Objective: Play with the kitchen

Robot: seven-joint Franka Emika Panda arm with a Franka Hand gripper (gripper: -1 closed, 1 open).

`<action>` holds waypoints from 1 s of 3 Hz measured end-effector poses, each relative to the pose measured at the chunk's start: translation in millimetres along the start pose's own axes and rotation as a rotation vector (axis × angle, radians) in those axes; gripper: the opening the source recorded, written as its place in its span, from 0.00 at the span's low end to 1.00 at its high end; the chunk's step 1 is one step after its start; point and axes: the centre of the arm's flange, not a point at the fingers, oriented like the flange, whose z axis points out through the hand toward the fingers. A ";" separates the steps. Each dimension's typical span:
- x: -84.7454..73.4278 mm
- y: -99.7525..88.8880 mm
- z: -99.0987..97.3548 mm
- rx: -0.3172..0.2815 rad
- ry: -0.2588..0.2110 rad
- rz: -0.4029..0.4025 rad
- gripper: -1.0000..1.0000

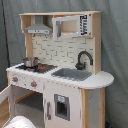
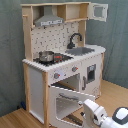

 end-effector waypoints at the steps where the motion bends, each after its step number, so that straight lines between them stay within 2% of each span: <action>1: -7.1 -3.4 7.0 -0.019 -0.040 0.089 1.00; 2: -13.0 -3.8 19.2 -0.036 -0.085 0.187 1.00; 3: -20.7 -4.2 23.3 -0.058 -0.144 0.284 1.00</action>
